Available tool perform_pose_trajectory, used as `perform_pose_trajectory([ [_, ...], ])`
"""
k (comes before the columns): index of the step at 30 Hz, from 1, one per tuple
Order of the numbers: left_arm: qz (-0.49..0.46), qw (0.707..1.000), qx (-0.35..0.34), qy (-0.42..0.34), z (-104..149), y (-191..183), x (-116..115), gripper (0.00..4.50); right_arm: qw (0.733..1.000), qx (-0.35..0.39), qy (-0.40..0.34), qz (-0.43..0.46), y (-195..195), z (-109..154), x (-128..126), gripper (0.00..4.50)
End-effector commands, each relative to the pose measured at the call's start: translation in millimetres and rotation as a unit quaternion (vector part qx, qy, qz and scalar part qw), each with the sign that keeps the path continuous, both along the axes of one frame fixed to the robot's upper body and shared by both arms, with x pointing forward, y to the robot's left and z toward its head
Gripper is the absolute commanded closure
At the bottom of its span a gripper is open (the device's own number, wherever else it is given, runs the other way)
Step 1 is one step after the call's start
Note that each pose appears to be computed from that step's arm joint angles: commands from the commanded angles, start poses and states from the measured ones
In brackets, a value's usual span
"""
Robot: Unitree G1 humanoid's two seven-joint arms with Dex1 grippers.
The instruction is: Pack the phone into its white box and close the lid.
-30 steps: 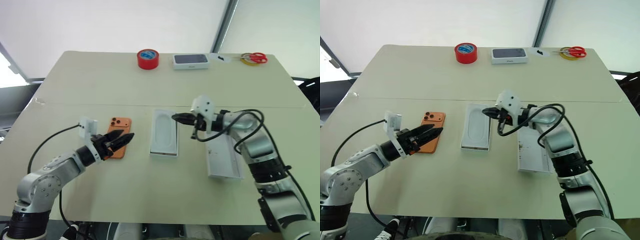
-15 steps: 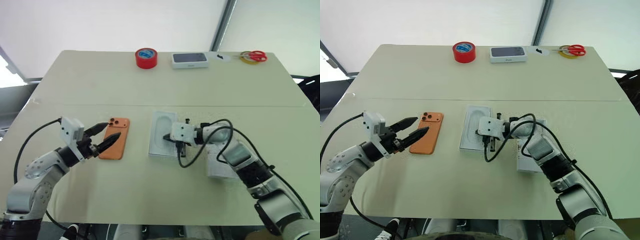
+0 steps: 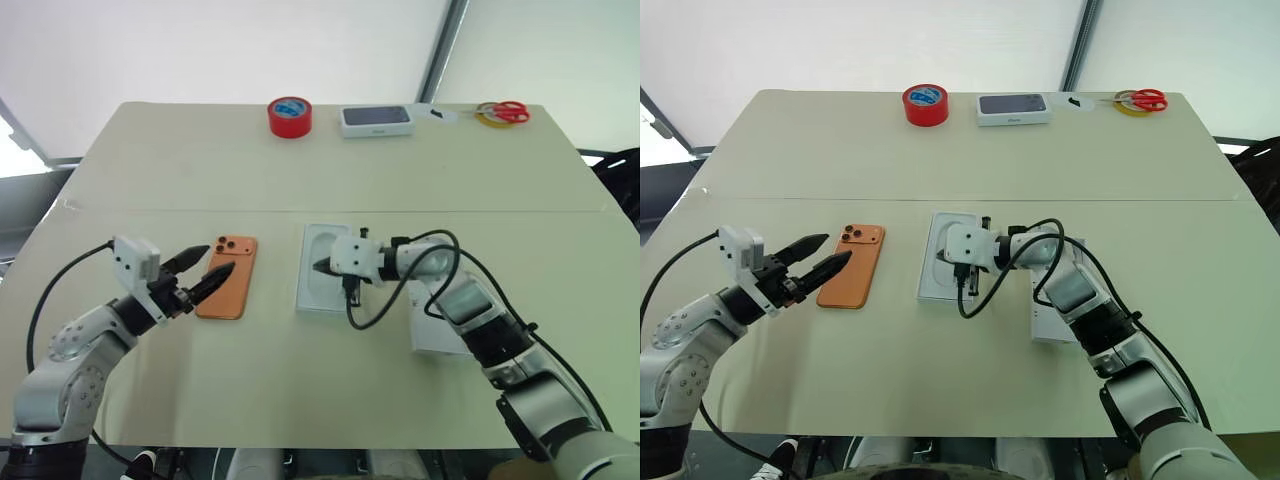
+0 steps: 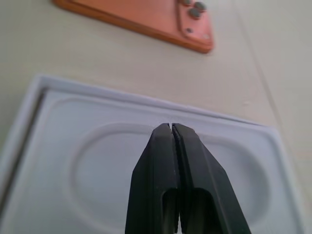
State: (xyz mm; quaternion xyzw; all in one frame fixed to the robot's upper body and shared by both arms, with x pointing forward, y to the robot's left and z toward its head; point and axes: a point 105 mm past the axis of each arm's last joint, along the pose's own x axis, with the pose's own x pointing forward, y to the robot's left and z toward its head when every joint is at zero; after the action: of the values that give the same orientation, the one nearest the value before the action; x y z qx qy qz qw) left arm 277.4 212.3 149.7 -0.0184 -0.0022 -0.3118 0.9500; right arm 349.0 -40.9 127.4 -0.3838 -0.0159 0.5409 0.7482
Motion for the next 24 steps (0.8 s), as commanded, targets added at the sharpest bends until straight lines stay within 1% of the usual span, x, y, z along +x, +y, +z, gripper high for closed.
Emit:
perform_pose_trajectory([
  [1,0.004,1.0,0.002,-0.016,8.9,3.0,1.4,1.07,0.999,-0.007,-0.041,-0.011,-1.7,3.8,9.5,4.43],
  [3,0.003,1.0,-0.003,-0.017,9.7,1.5,1.8,1.07,0.999,-0.022,-0.048,-0.006,-0.8,-4.4,8.8,4.43],
  [5,0.004,1.0,-0.015,-0.013,9.6,0.8,1.6,1.07,0.999,-0.021,-0.025,0.003,0.2,-13.0,3.0,4.43],
  [8,0.003,1.0,-0.006,-0.012,7.2,0.5,0.6,1.07,0.998,-0.035,-0.001,0.051,-1.0,-23.6,-16.4,4.43],
  [10,0.004,1.0,-0.006,-0.013,8.0,1.2,0.0,1.07,0.996,-0.026,0.033,0.079,-1.1,-24.0,-30.8,4.43],
  [12,0.005,1.0,-0.006,-0.012,8.0,2.6,-0.1,1.07,0.993,-0.02,0.049,0.108,-1.2,-21.1,-43.2,4.43],
  [14,0.007,1.0,-0.005,-0.012,7.9,3.7,0.3,1.07,0.991,-0.005,0.068,0.118,0.0,-16.8,-50.1,4.43],
  [16,0.009,1.0,-0.011,-0.005,6.9,3.8,0.9,1.07,0.995,-0.012,0.036,0.089,0.2,-15.8,-35.0,4.43],
  [19,0.021,0.999,-0.022,0.014,4.4,7.2,2.4,1.07,0.998,-0.015,0.006,0.067,-0.3,-12.7,-21.9,4.43],
  [22,0.031,0.997,-0.054,0.041,4.3,15.6,2.7,1.07,0.997,0.012,0.009,0.071,3.5,-2.0,-20.0,4.43],
  [24,0.042,0.994,-0.072,0.068,3.3,29.1,1.8,1.07,0.997,0.057,0.013,0.055,10.9,14.6,-12.7,4.43],
])
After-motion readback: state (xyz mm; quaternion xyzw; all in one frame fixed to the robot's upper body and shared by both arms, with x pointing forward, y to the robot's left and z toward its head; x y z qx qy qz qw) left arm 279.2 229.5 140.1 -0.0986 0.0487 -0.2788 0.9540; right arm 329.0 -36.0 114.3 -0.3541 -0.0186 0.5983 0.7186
